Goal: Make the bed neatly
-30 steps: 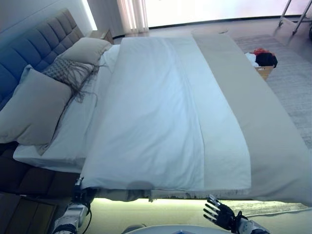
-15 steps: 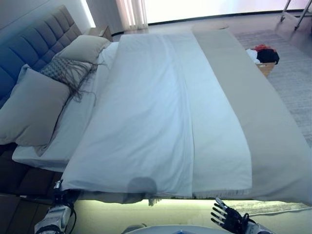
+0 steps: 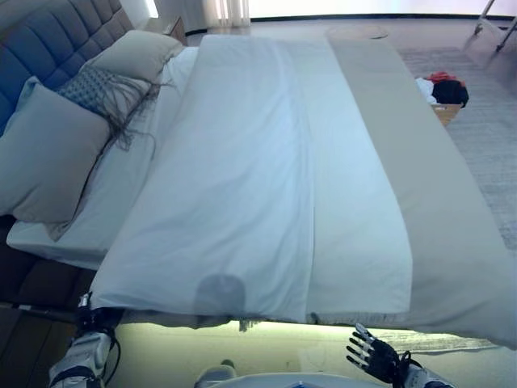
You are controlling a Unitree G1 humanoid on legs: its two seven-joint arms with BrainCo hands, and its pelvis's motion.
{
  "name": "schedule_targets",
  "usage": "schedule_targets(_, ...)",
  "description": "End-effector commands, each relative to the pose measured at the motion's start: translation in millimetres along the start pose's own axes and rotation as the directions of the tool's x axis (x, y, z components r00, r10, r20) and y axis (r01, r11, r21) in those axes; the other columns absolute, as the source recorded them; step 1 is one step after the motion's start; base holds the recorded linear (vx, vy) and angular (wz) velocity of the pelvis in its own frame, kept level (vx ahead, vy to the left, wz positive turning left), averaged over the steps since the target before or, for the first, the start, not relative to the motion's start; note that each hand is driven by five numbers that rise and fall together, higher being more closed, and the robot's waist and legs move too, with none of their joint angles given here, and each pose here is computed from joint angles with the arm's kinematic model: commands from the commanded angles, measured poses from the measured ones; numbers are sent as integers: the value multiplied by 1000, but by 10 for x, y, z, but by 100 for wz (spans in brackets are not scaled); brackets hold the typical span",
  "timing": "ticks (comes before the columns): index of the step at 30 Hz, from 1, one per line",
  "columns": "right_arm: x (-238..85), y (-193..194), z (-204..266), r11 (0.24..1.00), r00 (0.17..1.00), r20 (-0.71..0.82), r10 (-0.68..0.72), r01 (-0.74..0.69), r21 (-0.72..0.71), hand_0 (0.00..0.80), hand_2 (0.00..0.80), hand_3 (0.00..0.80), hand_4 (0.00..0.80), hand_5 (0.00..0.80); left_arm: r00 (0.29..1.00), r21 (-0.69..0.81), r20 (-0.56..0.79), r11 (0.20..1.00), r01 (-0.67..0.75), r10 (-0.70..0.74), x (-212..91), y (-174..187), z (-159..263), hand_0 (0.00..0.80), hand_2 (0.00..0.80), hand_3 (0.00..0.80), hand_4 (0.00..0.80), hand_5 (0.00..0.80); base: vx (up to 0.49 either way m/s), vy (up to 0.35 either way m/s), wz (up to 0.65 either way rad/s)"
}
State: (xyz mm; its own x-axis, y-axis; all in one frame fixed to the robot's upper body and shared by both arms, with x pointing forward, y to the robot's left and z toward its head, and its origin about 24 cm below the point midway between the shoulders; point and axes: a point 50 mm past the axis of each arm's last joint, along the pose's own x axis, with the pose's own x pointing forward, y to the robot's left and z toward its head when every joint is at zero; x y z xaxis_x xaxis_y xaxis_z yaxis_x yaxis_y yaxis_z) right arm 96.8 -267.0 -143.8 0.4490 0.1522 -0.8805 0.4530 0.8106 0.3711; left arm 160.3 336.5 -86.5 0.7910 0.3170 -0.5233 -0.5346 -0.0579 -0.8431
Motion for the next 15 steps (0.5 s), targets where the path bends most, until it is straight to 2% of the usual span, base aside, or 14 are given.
schedule_targets(1,41,129,139,998,995,77,64,-63,-5,0,0,0,0,0,962,9,260,997,81,-81,-189,-72,561,800,800,800,800,800,-247,6,29)
schedule_targets(10,69,498,784,987,960,233,156,-140,-82,0,0,0,0,0,958,-41,172,970,241,-231,192,-582,70,800,800,800,800,800,-275,30,21)
schedule_targets(15,7,704,1154,974,931,295,215,-181,-139,0,0,0,0,0,949,-40,158,958,283,-274,309,-828,-62,800,800,800,800,800,-184,101,5)
